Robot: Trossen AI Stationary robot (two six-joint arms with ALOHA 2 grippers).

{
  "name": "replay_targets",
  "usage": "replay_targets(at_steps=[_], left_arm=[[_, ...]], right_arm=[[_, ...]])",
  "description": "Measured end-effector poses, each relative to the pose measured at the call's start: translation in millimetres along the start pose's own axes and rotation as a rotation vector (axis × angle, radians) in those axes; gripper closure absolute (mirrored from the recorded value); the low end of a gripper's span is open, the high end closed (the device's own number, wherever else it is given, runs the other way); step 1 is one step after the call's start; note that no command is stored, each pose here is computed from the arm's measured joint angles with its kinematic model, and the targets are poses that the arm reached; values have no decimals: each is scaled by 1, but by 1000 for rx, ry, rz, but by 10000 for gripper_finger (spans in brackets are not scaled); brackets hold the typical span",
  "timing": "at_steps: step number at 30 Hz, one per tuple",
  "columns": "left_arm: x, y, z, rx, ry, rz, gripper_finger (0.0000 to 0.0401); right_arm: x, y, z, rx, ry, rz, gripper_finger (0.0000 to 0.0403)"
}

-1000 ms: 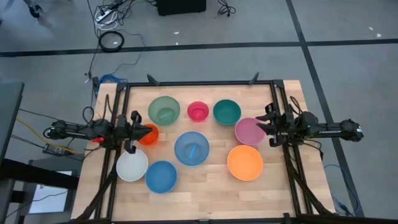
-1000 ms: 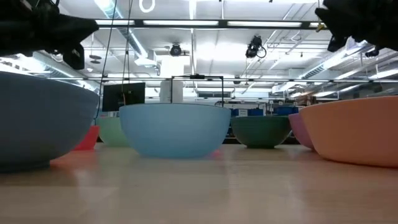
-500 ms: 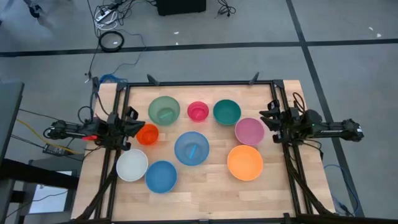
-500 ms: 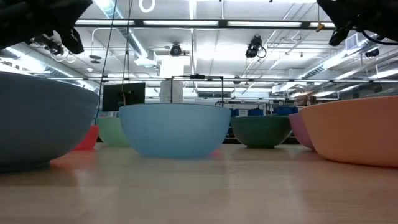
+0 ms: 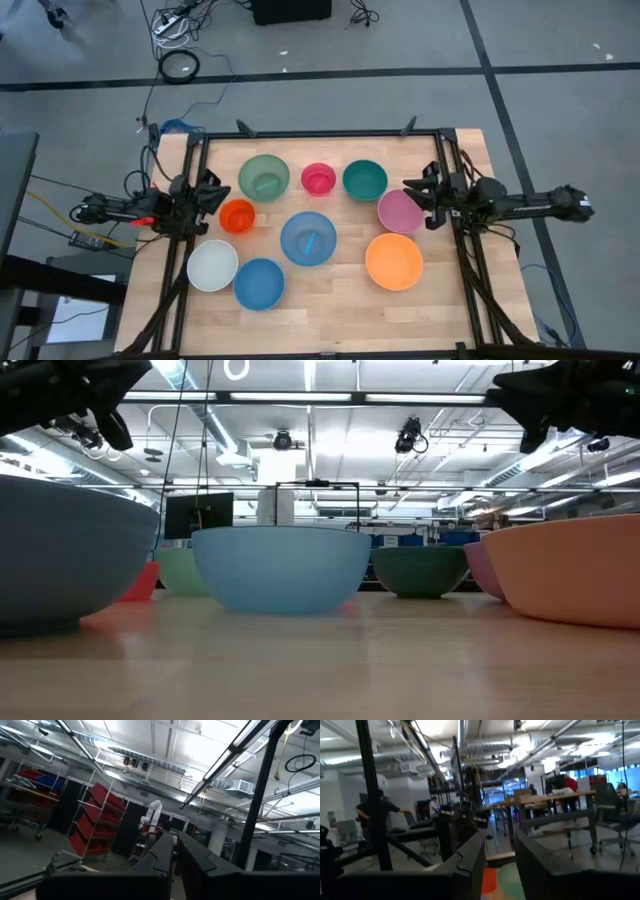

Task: Nest bowls inside each other
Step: Stack the light green bowl on top of the light blue bowl

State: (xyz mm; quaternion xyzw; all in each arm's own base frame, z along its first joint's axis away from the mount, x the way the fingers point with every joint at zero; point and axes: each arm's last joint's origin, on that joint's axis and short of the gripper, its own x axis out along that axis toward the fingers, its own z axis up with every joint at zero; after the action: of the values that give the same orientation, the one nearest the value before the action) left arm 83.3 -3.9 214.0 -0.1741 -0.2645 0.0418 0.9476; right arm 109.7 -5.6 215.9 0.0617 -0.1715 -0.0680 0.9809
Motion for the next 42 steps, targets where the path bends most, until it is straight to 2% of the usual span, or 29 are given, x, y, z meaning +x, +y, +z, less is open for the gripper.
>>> replay_targets(at_steps=[5,8,15,21,25,28,31,34,37,42], left_arm=[[5,-4,10,54,21,5,366],[14,-8,21,115,104,64,366],[47,-15,25,365,572,312,366],[82,-21,16,702,994,444,366],[104,-22,7,920,1174,492,366],[118,-19,-2,1008,1242,486,366],[128,-13,-9,1031,1274,501,366],[131,-9,-13,1026,1293,530,366],[132,-6,-13,1005,1283,558,366],[132,-6,-6,987,1242,584,366]], right_arm=[[16,4,16,-49,48,-10,305],[33,8,31,-99,145,-42,305],[75,24,56,-226,515,-164,305],[100,45,84,-331,603,-272,305],[106,60,97,-409,636,-359,305],[108,69,97,-434,656,-385,305],[109,76,91,-420,660,-399,305],[113,79,78,-357,648,-484,305],[123,76,62,-240,620,-608,305],[159,68,28,-161,612,-646,305]])
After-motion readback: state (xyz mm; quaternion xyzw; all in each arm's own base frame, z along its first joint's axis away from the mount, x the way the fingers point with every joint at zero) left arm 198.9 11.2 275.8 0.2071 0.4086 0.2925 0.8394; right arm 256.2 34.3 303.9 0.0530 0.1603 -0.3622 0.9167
